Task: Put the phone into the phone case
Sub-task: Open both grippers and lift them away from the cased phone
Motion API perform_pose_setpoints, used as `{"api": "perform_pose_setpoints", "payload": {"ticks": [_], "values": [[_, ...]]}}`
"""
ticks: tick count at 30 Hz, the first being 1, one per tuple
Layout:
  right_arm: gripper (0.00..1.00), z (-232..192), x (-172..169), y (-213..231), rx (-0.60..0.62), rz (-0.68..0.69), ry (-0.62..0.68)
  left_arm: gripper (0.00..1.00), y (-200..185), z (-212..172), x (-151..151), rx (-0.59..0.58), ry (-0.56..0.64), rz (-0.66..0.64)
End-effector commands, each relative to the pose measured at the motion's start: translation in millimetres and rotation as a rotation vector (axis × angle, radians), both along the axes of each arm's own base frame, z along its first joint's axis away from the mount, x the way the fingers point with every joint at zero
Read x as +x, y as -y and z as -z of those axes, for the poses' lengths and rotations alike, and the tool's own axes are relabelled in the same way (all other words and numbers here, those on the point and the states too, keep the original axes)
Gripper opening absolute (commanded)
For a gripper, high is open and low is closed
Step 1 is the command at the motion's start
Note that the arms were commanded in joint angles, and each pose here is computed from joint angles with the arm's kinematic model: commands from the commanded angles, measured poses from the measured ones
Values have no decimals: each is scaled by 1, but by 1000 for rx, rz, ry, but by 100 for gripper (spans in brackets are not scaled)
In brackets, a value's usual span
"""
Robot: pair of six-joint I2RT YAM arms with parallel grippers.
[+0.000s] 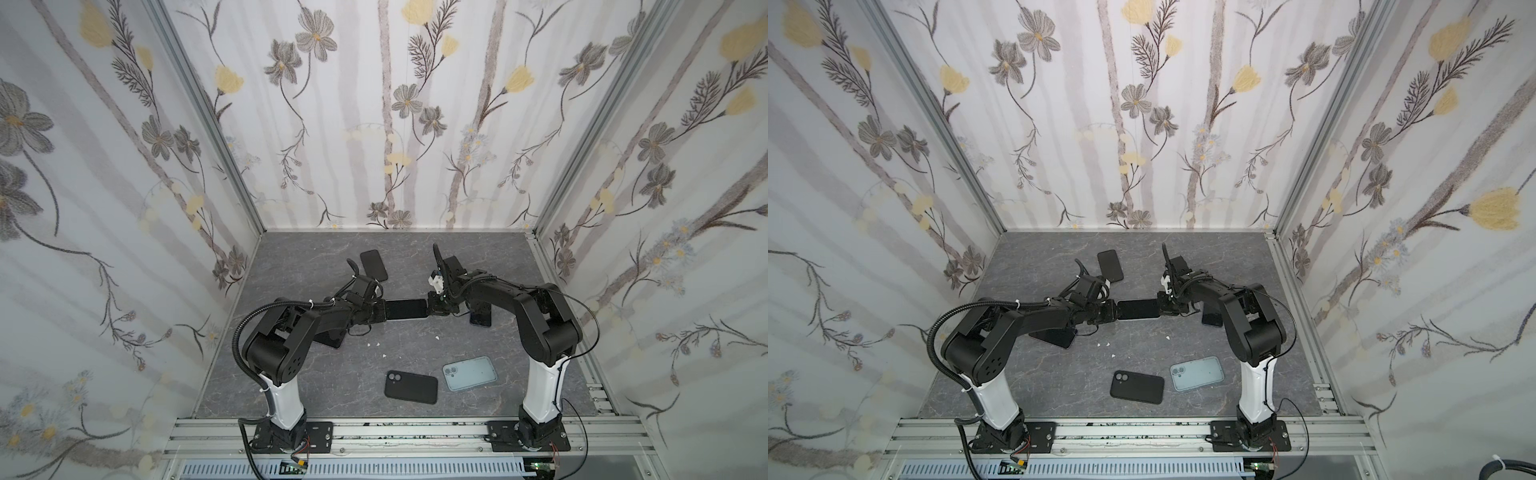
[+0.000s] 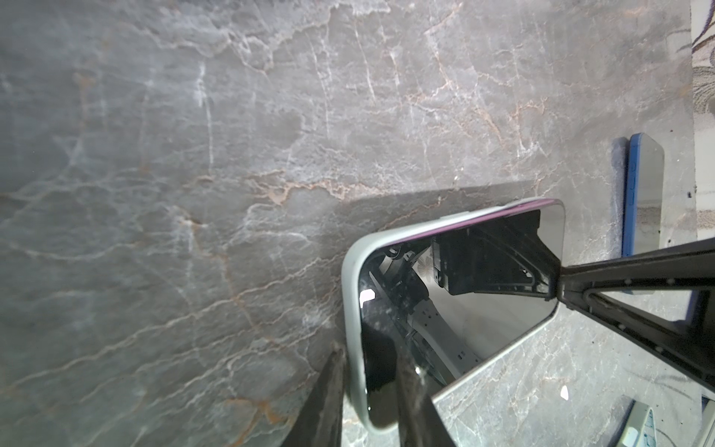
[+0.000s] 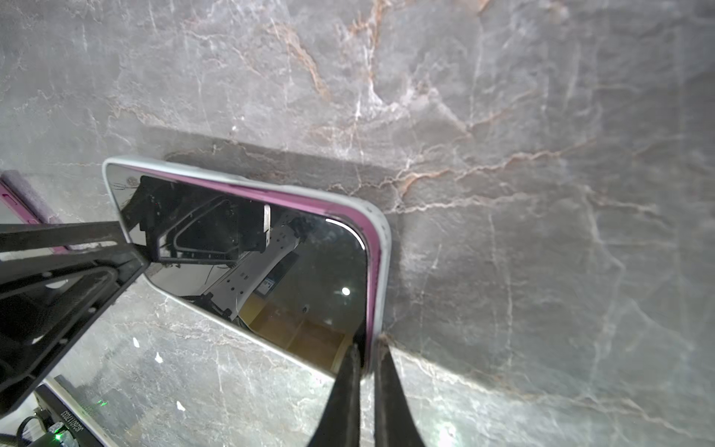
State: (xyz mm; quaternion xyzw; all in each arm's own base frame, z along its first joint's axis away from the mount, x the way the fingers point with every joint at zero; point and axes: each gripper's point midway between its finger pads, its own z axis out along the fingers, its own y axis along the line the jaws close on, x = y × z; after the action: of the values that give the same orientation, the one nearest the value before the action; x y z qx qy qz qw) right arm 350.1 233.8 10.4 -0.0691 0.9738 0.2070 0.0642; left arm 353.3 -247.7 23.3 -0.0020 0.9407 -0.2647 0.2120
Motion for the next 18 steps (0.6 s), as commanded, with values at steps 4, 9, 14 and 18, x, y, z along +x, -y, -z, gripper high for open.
{"api": "perform_pose_setpoints", "payload": {"ticks": [4,9,14,18], "values": [[8,33,-20,36,-224,12,-61,27,-5,5,-4,24,-19,-9],[8,25,-15,33,-214,13,-45,27,-5,4,-3,24,-16,-9],[12,8,-8,25,-182,7,-13,27,-3,-7,4,23,6,-6],[19,-21,11,15,-143,9,62,27,-3,-28,17,20,51,-14]]}}
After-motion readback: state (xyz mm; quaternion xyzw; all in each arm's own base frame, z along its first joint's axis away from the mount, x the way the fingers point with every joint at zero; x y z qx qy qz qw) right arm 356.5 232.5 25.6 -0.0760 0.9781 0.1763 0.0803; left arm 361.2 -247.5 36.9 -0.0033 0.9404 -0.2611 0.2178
